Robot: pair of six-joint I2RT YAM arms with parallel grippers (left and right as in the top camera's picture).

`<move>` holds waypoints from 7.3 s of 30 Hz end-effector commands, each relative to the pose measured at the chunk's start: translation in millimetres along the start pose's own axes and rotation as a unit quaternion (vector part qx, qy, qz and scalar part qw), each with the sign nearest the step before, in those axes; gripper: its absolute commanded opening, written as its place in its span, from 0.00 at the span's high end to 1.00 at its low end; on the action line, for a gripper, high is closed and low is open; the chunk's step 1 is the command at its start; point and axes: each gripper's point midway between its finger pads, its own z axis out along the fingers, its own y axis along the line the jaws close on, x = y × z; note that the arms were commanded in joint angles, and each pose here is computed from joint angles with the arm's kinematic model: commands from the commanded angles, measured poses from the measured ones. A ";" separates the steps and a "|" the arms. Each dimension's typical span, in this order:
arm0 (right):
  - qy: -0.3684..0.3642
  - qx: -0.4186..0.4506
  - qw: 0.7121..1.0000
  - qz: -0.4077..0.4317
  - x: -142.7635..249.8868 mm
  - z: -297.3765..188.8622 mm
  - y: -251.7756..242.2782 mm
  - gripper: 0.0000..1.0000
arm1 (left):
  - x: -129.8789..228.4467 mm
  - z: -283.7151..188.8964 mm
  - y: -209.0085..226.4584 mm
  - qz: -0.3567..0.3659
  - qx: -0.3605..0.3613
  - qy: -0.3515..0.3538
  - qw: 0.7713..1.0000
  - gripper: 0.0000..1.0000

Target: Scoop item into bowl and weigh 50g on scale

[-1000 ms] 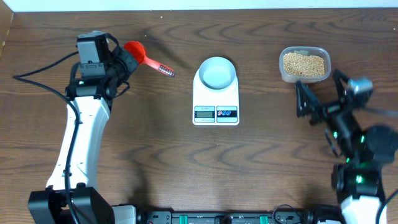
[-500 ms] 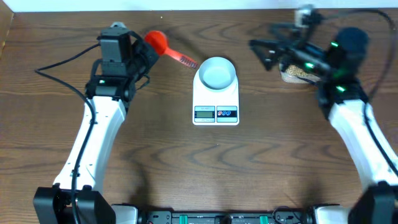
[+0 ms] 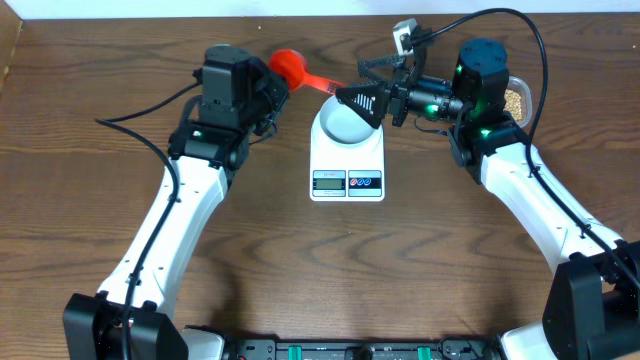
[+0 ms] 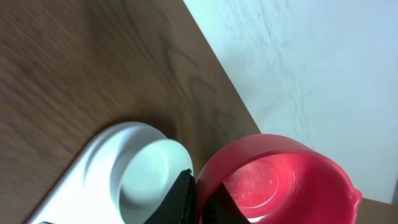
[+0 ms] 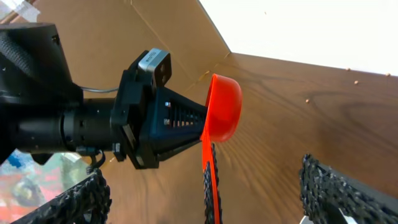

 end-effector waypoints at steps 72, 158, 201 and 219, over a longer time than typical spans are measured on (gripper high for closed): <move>0.015 0.046 0.998 0.047 13.5 21.1 0.1 0.81 | 41.7 4.0 -10.5 0.032 0.007 0.053 0.998 0.93; 0.115 0.462 0.872 0.109 -8.8 -235.6 -118.3 0.99 | 169.3 45.8 108.6 0.474 -0.138 0.246 0.834 0.92; 0.122 0.462 0.871 0.117 -3.5 -236.1 -117.0 0.99 | 231.0 74.3 130.2 0.581 -0.100 0.297 0.751 0.35; 0.142 0.465 0.866 0.117 4.5 -239.1 -115.6 0.99 | 231.6 81.1 117.7 0.627 -0.069 0.289 0.721 0.35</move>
